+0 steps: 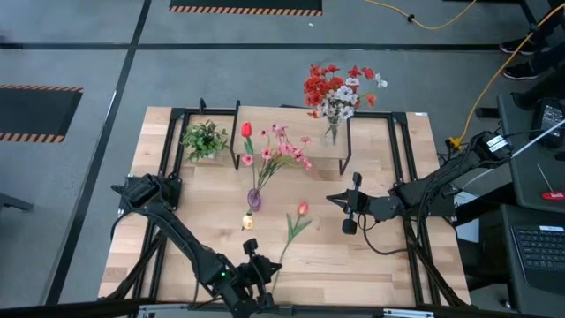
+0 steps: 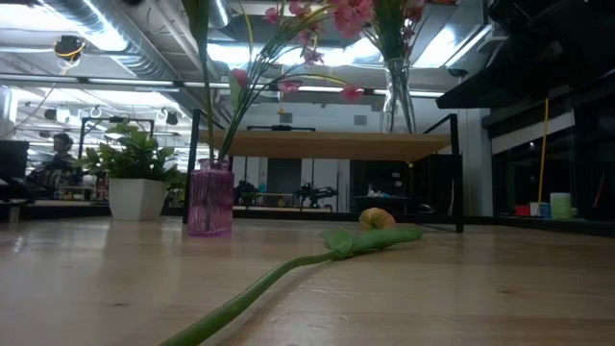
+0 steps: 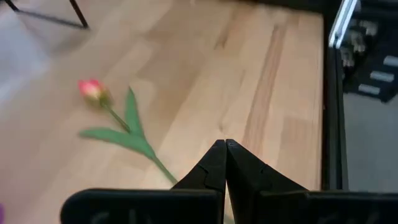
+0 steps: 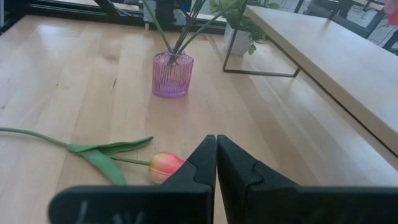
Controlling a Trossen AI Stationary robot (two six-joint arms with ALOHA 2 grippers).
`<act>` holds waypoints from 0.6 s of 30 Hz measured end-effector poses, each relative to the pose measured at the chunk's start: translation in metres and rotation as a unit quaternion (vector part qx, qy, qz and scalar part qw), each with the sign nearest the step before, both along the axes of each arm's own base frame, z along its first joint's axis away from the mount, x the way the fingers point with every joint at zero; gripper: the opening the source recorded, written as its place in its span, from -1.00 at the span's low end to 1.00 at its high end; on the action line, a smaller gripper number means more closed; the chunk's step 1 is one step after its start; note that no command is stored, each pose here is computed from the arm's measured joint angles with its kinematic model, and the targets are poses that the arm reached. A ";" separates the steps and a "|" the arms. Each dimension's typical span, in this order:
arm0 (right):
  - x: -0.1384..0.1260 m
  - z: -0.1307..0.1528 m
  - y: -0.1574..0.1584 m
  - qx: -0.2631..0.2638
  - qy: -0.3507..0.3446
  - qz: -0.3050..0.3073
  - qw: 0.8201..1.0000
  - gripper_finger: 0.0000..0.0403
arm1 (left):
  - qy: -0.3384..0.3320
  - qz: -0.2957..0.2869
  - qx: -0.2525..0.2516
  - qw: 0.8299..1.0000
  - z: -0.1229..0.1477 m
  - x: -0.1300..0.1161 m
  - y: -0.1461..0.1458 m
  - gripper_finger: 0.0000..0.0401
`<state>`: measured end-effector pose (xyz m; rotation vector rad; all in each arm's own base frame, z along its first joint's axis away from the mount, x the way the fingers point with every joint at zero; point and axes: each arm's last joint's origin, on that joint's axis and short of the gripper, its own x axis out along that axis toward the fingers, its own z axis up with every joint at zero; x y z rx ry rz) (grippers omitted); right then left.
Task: Pick and place flowers into a vace then onto a shelf
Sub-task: Put the pink flower into the purple vase
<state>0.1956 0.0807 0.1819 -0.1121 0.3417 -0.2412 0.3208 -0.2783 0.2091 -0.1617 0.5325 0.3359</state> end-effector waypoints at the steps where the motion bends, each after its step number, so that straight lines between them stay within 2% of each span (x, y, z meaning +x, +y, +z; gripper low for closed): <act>1: 0.000 0.000 0.000 0.000 0.000 0.000 1.000 -0.92 | 0.009 -0.003 -0.003 1.000 -0.004 0.002 0.001 -0.99; 8: 0.000 0.000 0.000 -0.001 0.001 0.000 1.000 -0.92 | 0.015 0.019 -0.015 1.000 -0.013 0.011 0.009 -0.81; 13: 0.000 0.000 0.000 -0.001 0.002 0.000 1.000 -0.92 | 0.018 0.044 -0.030 0.998 -0.014 0.016 0.018 -0.57; 18: 0.000 -0.001 0.000 -0.001 0.003 0.000 1.000 -0.92 | 0.031 0.061 -0.030 0.997 -0.028 0.025 0.025 -0.31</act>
